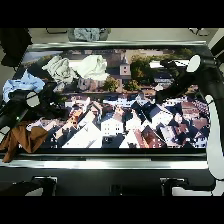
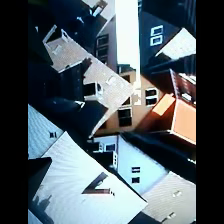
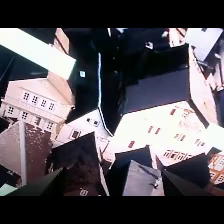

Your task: Fold the shirts.

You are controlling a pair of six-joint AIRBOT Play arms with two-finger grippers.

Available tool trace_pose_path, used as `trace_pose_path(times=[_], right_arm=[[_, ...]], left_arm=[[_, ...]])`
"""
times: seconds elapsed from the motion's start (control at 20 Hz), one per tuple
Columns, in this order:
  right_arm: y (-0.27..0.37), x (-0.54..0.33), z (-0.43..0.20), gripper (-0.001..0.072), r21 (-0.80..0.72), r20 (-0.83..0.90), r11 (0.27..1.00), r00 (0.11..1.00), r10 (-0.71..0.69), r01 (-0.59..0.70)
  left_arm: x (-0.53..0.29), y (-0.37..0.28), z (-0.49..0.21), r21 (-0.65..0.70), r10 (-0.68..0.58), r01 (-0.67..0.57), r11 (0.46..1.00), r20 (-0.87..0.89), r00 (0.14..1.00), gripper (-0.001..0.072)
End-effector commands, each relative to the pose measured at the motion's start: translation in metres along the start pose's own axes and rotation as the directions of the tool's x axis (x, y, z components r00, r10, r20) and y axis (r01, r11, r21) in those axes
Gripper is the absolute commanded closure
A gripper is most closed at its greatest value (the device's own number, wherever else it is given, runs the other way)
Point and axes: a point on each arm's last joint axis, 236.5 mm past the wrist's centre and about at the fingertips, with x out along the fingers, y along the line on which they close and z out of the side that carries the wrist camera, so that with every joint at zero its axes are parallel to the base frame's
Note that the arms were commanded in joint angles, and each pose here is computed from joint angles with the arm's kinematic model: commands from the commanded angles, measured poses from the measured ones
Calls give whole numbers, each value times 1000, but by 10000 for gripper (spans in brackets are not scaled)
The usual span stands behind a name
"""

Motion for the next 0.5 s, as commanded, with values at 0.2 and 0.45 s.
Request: trace_pose_path(times=[0.2, 0.45], right_arm=[[-10, -1, 26, 7, -2, 111, 999, 993, -42, 42], [-26, -10, 62, 36, 3, 262, 993, 959, -111, 114]], left_arm=[[6, -6, 18, -7, -22, 23, 1000, 63, 998, 39], [-29, -13, 111, -59, -61, 93, 994, 408, 911, 26]])
